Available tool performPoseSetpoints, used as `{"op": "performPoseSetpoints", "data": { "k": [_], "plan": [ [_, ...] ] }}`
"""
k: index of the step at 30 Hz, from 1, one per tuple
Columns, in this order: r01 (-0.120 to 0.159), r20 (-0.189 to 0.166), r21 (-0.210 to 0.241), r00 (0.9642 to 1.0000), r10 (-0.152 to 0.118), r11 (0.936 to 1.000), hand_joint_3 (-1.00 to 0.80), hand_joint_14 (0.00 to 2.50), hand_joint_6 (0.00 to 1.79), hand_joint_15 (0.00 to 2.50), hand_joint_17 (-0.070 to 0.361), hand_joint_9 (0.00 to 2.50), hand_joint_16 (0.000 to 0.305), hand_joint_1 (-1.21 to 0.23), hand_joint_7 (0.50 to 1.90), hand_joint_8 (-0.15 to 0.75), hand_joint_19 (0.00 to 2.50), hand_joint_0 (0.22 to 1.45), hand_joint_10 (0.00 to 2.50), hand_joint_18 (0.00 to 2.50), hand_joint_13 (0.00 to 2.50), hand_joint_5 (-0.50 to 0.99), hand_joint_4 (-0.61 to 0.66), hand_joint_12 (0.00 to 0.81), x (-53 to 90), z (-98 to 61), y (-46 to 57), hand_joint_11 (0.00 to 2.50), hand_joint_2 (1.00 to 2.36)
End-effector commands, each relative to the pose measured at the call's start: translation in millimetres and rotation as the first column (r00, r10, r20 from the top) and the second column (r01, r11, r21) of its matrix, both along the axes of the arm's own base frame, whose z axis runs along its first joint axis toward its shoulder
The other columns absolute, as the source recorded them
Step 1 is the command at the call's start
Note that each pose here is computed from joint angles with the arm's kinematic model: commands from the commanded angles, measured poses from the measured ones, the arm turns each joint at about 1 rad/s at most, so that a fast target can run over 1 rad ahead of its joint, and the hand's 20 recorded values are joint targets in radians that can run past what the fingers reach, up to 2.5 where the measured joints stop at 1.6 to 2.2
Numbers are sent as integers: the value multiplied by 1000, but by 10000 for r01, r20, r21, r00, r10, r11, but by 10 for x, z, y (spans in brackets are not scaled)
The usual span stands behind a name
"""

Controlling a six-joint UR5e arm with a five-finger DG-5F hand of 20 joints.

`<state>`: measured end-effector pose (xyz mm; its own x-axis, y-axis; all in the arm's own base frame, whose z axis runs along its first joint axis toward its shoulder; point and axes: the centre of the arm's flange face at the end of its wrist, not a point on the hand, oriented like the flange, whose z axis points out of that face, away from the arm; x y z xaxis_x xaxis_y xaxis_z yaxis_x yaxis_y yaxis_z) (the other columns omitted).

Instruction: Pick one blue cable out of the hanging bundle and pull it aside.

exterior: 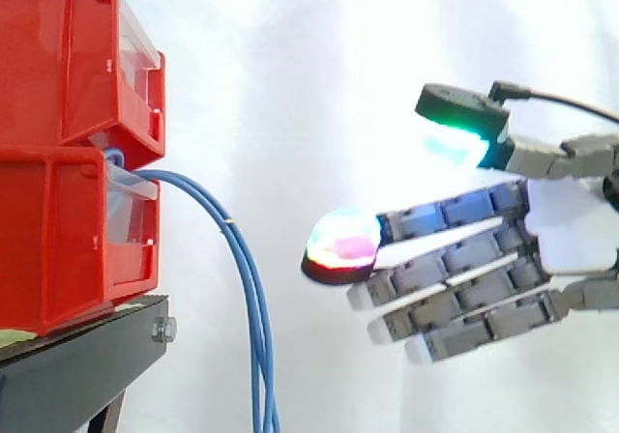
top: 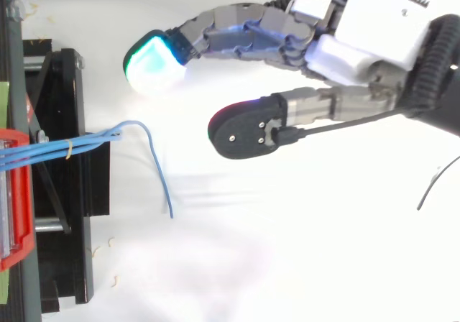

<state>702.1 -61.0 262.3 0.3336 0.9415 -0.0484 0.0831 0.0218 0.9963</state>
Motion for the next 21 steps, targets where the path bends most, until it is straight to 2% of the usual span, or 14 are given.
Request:
{"op": "performPoseSetpoints", "data": {
  "k": [1, 2, 3, 4, 5, 7, 8, 14, 15, 17, 18, 21],
  "plan": [
    [-60, 162, 127, 9999, 58, 9999, -488, 5, 501, 138, 134, 387, 60, -608, 608, 233, 245, 487, 0, 0, 40, -218, 181, 377, 95, -240, 56, 36, 1000],
    [-72, 213, 191, 9997, 68, 9998, -488, 5, 501, 143, 134, 387, 60, -608, 608, 233, 245, 487, 0, 0, 44, -218, 181, 378, 107, -266, 60, 37, 1000],
    [-112, 218, 290, 9997, 106, 9995, -488, 6, 501, 148, 134, 389, 60, -609, 608, 233, 255, 487, 0, 0, 50, -217, 183, 375, 139, -376, 70, 36, 1000],
    [-112, 218, 290, 9997, 106, 9995, -489, 5, 501, 150, 134, 392, 60, -609, 608, 232, 257, 487, 0, 0, 56, -216, 184, 375, 139, -376, 70, 43, 1001],
    [-170, 359, 452, 9992, 154, 9988, -488, 6, 501, 151, 134, 393, 59, -609, 609, 232, 261, 487, 0, 0, 59, -216, 187, 376, 166, -411, 90, 43, 1000],
    [-181, 420, 585, 9990, 157, 9981, -491, 6, 501, 149, 134, 397, 59, -608, 609, 233, 260, 488, 2, 0, 65, -214, 190, 377, 192, -504, 96, 44, 1001],
    [-204, 536, 590, 9984, 172, 9980, -489, 6, 501, 149, 133, 401, 59, -608, 611, 234, 254, 488, 0, 0, 67, -213, 190, 378, 205, -494, 119, 41, 1000],
    [-177, 511, 474, 9986, 153, 9987, -490, 6, 501, 158, 131, 422, 58, -608, 613, 241, 264, 490, 2, 0, 90, -210, 195, 383, 207, -508, 155, 52, 1001],
    [-209, 370, 314, 9991, 197, 9993, -493, 6, 501, 163, 132, 425, 59, -607, 613, 242, 272, 491, 2, 0, 90, -209, 197, 383, 225, -614, 171, 53, 1000],
    [-247, 469, 237, 9986, 235, 9994, -490, 6, 501, 152, 131, 427, 58, -607, 613, 241, 266, 491, 0, 0, 93, -208, 199, 383, 250, -612, 188, 46, 1001],
    [-266, 550, 183, 9982, 255, 9995, -490, 6, 501, 155, 131, 430, 58, -607, 613, 240, 265, 491, 0, 0, 93, -207, 203, 384, 296, -726, 218, 56, 1000],
    [-272, 851, 235, 9961, 251, 9994, -489, 6, 501, 161, 132, 434, 58, -606, 616, 242, 278, 491, 2, 0, 99, -205, 204, 384, 397, -845, 238, 48, 1000]
  ]
}}
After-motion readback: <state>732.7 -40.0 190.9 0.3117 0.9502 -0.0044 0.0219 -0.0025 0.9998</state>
